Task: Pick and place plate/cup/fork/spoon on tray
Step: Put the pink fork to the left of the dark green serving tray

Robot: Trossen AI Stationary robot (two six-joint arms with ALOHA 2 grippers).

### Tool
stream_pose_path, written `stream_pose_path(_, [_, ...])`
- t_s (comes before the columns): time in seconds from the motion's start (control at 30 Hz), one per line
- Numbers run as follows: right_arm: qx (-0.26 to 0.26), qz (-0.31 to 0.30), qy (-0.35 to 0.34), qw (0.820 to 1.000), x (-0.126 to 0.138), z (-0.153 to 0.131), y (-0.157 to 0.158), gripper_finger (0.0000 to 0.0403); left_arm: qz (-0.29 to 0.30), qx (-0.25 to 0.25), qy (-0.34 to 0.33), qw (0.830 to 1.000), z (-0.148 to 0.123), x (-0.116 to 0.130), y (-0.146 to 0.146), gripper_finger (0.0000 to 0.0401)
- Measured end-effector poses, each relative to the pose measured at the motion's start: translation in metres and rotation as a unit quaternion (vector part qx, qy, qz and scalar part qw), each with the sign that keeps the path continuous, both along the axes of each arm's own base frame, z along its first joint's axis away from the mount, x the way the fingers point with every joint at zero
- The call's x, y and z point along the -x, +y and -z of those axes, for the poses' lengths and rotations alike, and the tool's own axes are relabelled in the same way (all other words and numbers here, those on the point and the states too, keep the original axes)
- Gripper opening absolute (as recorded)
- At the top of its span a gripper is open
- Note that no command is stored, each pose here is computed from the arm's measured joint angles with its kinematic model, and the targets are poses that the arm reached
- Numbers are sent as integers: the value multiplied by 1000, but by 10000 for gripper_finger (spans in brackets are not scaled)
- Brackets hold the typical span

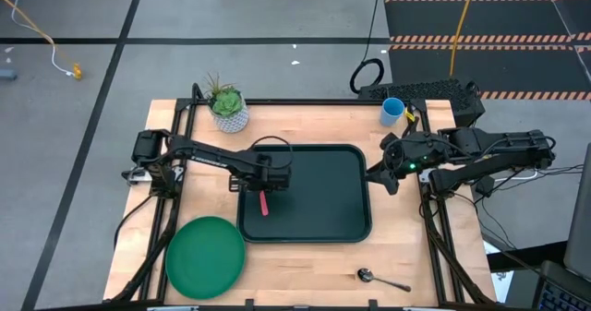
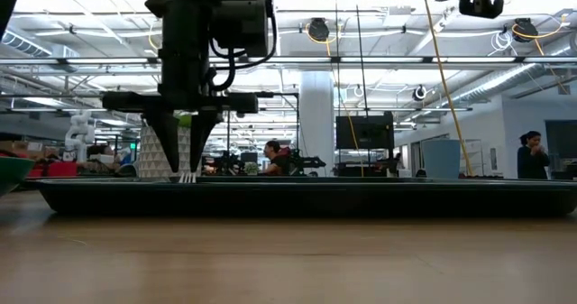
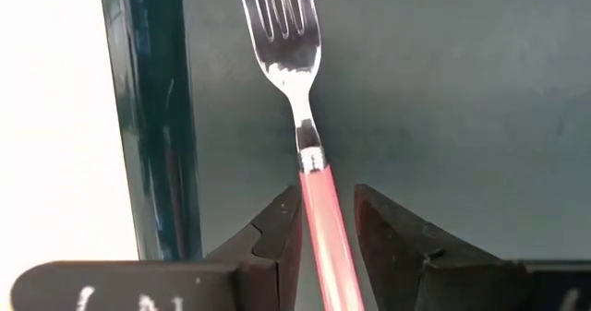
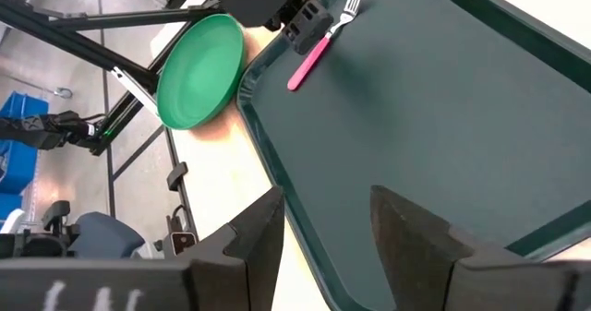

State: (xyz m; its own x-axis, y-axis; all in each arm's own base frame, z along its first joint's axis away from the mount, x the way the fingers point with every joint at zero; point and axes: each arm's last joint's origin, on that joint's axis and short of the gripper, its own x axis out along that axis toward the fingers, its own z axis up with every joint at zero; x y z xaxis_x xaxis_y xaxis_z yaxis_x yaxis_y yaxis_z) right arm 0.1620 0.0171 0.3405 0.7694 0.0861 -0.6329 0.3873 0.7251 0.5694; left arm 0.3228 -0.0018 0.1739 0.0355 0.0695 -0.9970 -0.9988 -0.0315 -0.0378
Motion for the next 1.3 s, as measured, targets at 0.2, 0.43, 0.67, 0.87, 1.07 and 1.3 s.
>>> stream_pose_path(0.2, [1,0,10,1000,1,1,0,150,-24,-1,-3,1000,0,0,8,104])
stream_pose_path(0.43, [-7,-10,24,1000,3,3,0,150,-47,6,4,999,7,4,12,104])
stream_pose_path(0.67, [-14,-18,31,999,4,4,1,150,-58,28,-12,998,18,6,6,104])
stream_pose_path(0.87, [-13,-19,33,999,4,4,1,150,-63,28,-28,997,18,3,5,104])
stream_pose_path(1.07, [-14,-19,32,999,4,4,1,150,-73,32,-39,996,13,2,4,104])
stream_pose_path(1.3, [-13,-20,32,999,4,4,1,150,-81,35,-72,994,9,-5,4,104])
